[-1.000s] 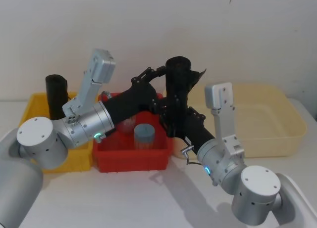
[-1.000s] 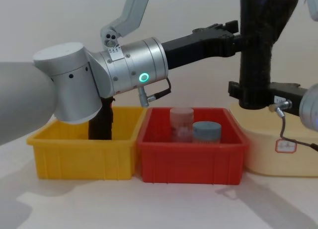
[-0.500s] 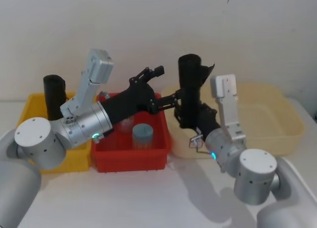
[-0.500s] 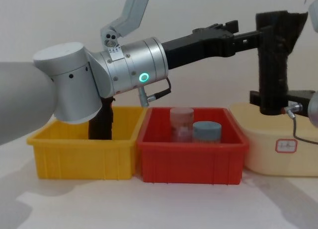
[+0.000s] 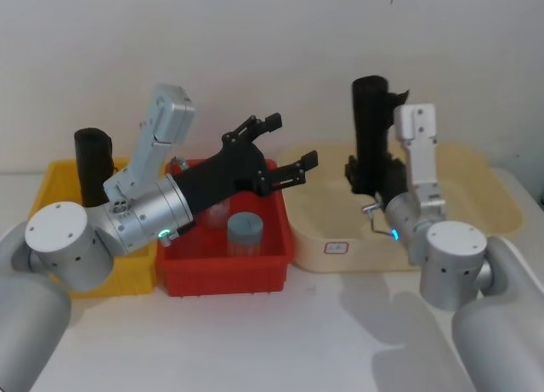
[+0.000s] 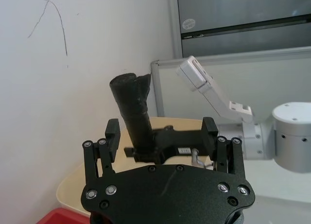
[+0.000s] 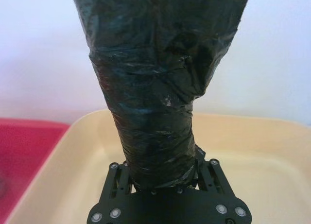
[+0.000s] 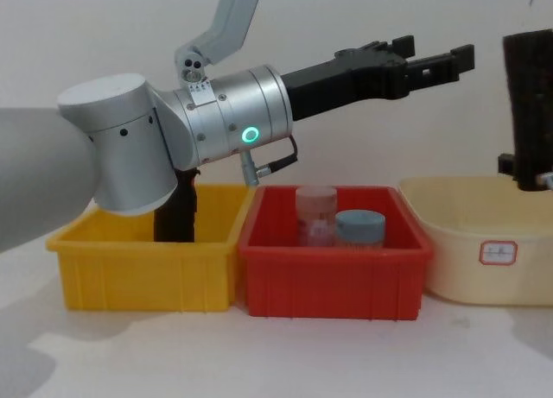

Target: Pick up the garbage bag with the one hand and transfer it to the other hand.

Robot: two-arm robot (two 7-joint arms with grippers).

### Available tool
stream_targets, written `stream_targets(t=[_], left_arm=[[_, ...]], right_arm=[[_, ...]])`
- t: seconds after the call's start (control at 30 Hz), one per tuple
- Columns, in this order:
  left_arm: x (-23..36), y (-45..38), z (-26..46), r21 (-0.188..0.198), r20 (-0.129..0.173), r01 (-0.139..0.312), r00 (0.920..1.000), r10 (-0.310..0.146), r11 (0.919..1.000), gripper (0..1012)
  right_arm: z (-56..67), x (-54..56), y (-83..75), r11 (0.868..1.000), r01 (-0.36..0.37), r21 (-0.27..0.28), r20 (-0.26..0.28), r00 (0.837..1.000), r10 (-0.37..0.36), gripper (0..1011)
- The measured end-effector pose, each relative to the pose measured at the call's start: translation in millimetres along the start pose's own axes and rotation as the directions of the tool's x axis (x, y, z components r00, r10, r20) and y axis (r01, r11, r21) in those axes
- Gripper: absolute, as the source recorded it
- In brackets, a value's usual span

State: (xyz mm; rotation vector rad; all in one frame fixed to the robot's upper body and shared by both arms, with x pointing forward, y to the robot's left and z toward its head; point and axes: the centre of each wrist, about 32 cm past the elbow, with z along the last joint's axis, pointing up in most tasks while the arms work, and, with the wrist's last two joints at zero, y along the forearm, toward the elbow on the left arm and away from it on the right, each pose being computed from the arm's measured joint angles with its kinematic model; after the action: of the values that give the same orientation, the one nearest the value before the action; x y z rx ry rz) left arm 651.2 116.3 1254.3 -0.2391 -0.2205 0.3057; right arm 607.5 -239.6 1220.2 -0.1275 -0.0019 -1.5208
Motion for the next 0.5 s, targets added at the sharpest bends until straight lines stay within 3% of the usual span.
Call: stream_targets(t=[0.2,0.5], left_arm=[[0.0,0.0,0.0,0.000,0.000,0.000,1.0000,0.000,1.0000,1001],[-0.2,0.6,0.4,-0.001,0.002,-0.001,1.0000,0.001,1.0000,1001]], right_arm=[[4.1,17.3,7.3,0.998,0.060,0.014,-0.009,0.998,-0.059,717],[7.9,29.4,5.0,0.997,0.077,0.031,-0.023,0.997,-0.077,949]])
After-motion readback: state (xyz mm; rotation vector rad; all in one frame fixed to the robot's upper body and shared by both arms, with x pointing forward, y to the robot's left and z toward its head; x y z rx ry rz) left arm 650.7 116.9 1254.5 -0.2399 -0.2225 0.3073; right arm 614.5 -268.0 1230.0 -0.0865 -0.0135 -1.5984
